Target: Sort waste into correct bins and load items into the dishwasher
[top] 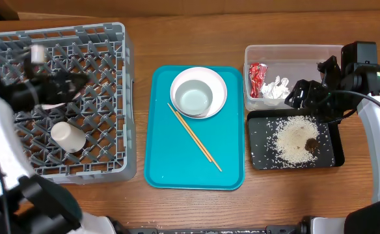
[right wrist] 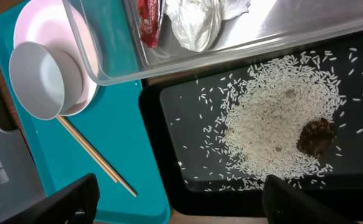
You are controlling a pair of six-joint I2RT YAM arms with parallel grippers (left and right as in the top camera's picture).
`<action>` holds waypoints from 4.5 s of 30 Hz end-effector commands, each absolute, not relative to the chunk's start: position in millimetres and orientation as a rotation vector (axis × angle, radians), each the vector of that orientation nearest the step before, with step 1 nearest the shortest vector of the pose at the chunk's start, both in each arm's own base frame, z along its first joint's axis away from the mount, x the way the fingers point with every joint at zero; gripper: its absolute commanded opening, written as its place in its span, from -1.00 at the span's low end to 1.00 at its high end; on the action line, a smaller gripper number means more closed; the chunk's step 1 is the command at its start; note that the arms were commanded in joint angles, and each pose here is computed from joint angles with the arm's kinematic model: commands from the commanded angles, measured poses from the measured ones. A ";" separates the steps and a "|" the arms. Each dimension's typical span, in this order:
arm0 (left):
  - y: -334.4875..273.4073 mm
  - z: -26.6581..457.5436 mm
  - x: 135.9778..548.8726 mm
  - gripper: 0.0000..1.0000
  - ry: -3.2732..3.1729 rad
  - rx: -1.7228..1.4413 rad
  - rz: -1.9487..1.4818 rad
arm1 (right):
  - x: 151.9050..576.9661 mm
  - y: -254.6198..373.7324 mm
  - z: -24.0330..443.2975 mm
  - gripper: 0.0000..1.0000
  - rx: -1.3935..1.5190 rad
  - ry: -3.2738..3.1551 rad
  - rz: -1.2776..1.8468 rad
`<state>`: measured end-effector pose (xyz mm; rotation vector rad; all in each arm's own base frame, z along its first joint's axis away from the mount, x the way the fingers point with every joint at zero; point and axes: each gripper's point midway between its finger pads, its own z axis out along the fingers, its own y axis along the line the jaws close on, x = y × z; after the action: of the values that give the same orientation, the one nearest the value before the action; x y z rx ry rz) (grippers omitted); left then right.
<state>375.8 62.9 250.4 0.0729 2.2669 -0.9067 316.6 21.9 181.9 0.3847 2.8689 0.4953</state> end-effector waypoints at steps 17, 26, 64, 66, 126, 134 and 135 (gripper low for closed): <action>-229.8 106.9 391.4 0.75 2.631 0.929 -0.503 | 319.2 21.0 198.2 0.77 0.366 2.818 0.486; -229.9 46.0 387.1 -0.09 2.790 0.910 -0.304 | 318.8 21.0 198.1 0.77 0.367 2.820 0.486; -62.1 264.4 450.7 -0.92 2.256 0.378 -1.032 | 316.9 21.2 197.5 0.77 0.370 2.828 0.487; -39.2 260.4 455.8 -0.92 2.234 0.314 -1.070 | 316.7 21.3 197.5 0.77 0.370 2.829 0.487; -176.9 143.2 328.5 1.00 3.017 -0.472 -0.305 | 312.5 36.4 196.7 0.89 0.270 2.855 0.492; -227.8 46.4 287.9 1.00 3.197 -0.389 -0.140 | 311.9 36.5 196.6 0.89 0.270 2.858 0.492; -228.5 38.4 287.0 1.00 3.210 -0.397 -0.120 | 312.0 36.5 196.6 0.89 0.270 2.857 0.492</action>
<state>293.4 -230.4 72.0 -0.3111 3.1707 -0.2529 309.0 36.8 180.5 0.3002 2.9097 0.5017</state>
